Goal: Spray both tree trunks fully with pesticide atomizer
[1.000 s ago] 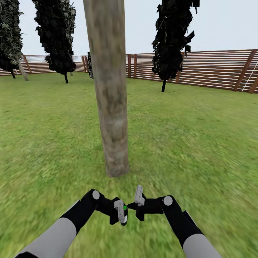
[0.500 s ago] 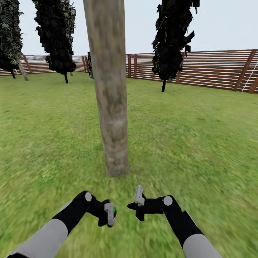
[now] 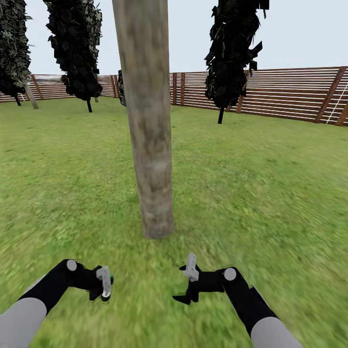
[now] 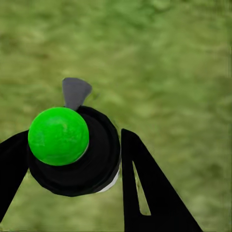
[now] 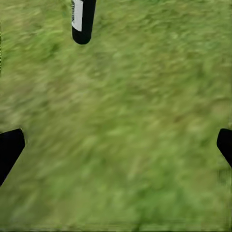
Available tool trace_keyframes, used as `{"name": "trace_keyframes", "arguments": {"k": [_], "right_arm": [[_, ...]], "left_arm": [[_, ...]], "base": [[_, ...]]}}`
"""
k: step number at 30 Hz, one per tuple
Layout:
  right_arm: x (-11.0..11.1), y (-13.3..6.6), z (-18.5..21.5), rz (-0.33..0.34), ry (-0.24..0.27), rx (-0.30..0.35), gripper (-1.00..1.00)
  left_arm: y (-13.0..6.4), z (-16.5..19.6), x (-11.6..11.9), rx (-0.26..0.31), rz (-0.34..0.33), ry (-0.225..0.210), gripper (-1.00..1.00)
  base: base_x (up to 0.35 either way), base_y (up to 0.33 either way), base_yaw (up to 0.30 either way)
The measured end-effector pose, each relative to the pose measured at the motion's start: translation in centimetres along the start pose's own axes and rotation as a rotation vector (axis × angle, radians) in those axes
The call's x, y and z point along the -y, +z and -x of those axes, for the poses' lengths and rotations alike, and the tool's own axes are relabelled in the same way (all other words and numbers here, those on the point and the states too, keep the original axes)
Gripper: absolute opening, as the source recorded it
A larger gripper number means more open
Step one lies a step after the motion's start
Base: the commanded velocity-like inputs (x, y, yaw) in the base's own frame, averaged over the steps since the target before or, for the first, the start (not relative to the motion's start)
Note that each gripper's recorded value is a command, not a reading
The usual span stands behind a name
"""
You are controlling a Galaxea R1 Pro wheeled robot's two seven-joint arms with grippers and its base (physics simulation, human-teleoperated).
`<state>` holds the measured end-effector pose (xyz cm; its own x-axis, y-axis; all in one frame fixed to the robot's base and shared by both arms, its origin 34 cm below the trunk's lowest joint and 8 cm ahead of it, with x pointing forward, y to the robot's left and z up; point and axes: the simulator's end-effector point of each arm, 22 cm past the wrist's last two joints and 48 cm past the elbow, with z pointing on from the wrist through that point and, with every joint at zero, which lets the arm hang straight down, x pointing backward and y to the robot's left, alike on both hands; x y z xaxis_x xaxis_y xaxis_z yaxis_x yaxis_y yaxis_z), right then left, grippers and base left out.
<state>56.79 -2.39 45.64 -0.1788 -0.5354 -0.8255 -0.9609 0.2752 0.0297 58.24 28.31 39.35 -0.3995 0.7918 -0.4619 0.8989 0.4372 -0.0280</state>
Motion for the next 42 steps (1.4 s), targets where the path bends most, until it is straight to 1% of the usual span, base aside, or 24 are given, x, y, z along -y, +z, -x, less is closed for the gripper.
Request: {"name": "trace_keyframes", "arguments": {"k": [2, 3, 4, 5, 6, 7, 9, 11, 12, 13, 15, 16, 17, 18, 22, 25, 27, 29, 31, 32, 35, 36, 39, 42], "right_arm": [[0.3, -0.6, -3.2, -0.025, 0.055, -0.041, 1.0], [1.0, -1.1, -5.0, -0.063, 0.091, -0.06, 1.0], [2.5, -2.2, -7.6, -0.141, 0.151, -0.083, 1.0], [3.3, -2.8, -9.4, -0.198, 0.193, -0.094, 1.0], [7.6, -5.7, -13.6, -0.496, 0.265, -0.06, 1.0], [6.1, -5.5, -16.4, -0.533, 0.307, -0.09, 1.0], [6.7, -7.6, -19.6, -0.721, 0.331, -0.117, 1.0], [6.8, -9.4, -21.5, -0.852, 0.347, -0.135, 1.0], [6.7, -9.7, -21.7, -0.876, 0.35, -0.133, 1.0], [6.6, -10.5, -22.3, -0.931, 0.357, -0.126, 1.0], [6.5, -11.9, -22.9, -1.013, 0.365, -0.12, 1.0], [6.7, -12.9, -23.4, -1.065, 0.38, -0.12, 1.0], [7.0, -14.6, -24.3, -1.157, 0.421, -0.124, 1.0], [7.1, -15.5, -24.8, -1.203, 0.444, -0.126, 1.0], [6.5, -17.4, -26.3, -1.295, 0.517, -0.135, 1.0], [6.3, -17.6, -26.6, -1.306, 0.53, -0.137, 1.0], [6.2, -17.6, -26.7, -1.309, 0.535, -0.136, 1.0], [6.1, -17.6, -26.7, -1.308, 0.536, -0.137, 1.0], [6.0, -17.5, -26.7, -1.308, 0.537, -0.138, 1.0], [6.0, -17.5, -26.7, -1.308, 0.538, -0.139, 1.0], [5.9, -17.5, -26.8, -1.307, 0.537, -0.14, 1.0], [5.9, -17.5, -26.8, -1.306, 0.536, -0.141, 1.0], [5.9, -17.5, -26.8, -1.306, 0.536, -0.142, 1.0], [5.5, -17.5, -27.0, -1.303, 0.538, -0.146, 1.0]], "left_arm": [[-0.6, 0.1, -2.0, 0.045, 0.078, -0.07, -1.0], [-0.6, -0.1, -2.6, 0.06, 0.109, -0.103, -1.0], [-0.4, -0.2, -3.2, 0.086, 0.143, -0.158, -1.0], [-0.1, -0.2, -3.4, 0.109, 0.162, -0.204, -1.0], [1.4, -0.7, -4.7, 0.21, 0.303, -0.395, -1.0], [1.8, -1.4, -4.9, 0.215, 0.344, -0.428, -1.0], [2.1, -3.0, -5.7, 0.215, 0.443, -0.506, -1.0], [2.2, -4.1, -5.8, 0.201, 0.489, -0.543, -1.0], [2.2, -4.2, -5.9, 0.199, 0.496, -0.548, -1.0], [2.4, -4.3, -5.8, 0.196, 0.504, -0.557, -1.0], [2.6, -4.3, -5.7, 0.193, 0.511, -0.566, -1.0], [2.7, -4.2, -5.7, 0.19, 0.516, -0.571, -1.0], [3.0, -4.4, -5.5, 0.181, 0.527, -0.58, -1.0], [3.2, -4.7, -5.4, 0.171, 0.537, -0.588, -1.0], [3.7, -5.6, -4.8, 0.139, 0.57, -0.614, -1.0], [4.4, -4.9, -4.3, 0.14, 0.565, -0.617, -1.0], [5.5, -3.2, -3.4, 0.152, 0.541, -0.608, -1.0], [5.9, -2.6, -3.1, 0.16, 0.534, -0.613, -1.0], [6.1, -2.8, -2.8, 0.138, 0.523, -0.635, -1.0], [6.4, -3.3, -2.4, 0.098, 0.508, -0.663, -1.0], [6.1, -3.9, -2.6, 0.052, 0.503, -0.703, -1.0], [5.5, -3.2, -3.7, 0.064, 0.521, -0.717, -1.0], [4.8, -2.1, -4.9, 0.089, 0.54, -0.736, -1.0], [4.9, -1.9, -4.6, 0.071, 0.528, -0.76, -1.0]], "base": [[0.0, 0.0, 0.0], [0.0, 0.0, 0.0], [0.0, 0.0, 0.0], [0.0, 0.0, 0.0], [0.0, 0.0, 0.0], [0.0, 0.0, 0.0], [0.0, 0.0, 0.0], [0.0, 0.0, 0.0], [0.0, 0.0, 0.0], [0.0, 0.0, 0.0], [0.0, 0.0, 0.0], [0.0, 0.0, 0.0], [0.0, 0.0, 0.0], [0.0, 0.0, 0.0], [0.0, 0.0, 0.0], [0.0, 0.0, 0.0], [0.0, 0.0, 0.0], [0.0, 0.0, 0.0], [0.0, 0.0, 0.0], [0.0, 0.0, 0.0], [0.002, 0.0, 0.0], [0.02, 0.0, 0.0], [0.189, -0.017, 0.0], [0.278, -0.141, 0.0]]}}
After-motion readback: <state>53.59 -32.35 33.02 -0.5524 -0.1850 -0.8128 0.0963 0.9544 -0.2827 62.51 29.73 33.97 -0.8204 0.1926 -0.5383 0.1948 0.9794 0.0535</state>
